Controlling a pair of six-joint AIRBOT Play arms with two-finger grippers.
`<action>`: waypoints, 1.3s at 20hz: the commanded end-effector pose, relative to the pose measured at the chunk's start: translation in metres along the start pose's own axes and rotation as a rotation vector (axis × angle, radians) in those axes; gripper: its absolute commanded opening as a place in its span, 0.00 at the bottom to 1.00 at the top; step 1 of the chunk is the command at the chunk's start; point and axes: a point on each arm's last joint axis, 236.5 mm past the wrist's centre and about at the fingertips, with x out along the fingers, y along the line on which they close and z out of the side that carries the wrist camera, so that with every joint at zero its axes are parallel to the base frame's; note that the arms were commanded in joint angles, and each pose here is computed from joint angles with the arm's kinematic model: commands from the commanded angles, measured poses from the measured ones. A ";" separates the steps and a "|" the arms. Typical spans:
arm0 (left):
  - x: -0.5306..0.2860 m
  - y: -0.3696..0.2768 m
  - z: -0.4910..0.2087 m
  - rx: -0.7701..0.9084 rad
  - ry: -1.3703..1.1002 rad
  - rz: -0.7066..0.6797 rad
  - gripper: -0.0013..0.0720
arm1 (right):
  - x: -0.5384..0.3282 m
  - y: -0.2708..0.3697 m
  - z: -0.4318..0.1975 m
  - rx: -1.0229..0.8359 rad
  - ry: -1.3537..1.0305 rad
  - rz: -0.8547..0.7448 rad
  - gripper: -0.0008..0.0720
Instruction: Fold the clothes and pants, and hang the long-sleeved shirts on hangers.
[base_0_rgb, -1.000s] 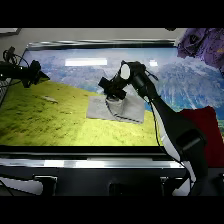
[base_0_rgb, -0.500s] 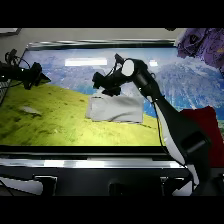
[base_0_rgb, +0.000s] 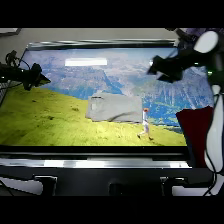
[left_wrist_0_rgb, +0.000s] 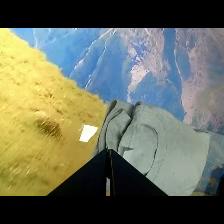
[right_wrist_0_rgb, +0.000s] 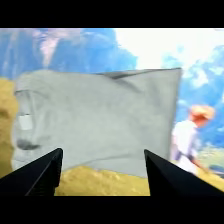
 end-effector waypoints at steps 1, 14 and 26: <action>-0.002 0.002 0.003 -0.001 -0.009 0.000 0.05 | 0.002 -0.084 -0.011 0.122 0.073 0.081 0.82; -0.002 0.002 0.004 0.039 -0.015 0.000 0.05 | 0.196 -0.095 -0.103 0.243 0.250 0.303 0.75; 0.000 -0.001 0.001 0.046 -0.008 -0.002 0.05 | 0.137 -0.045 -0.031 0.178 0.037 0.293 0.06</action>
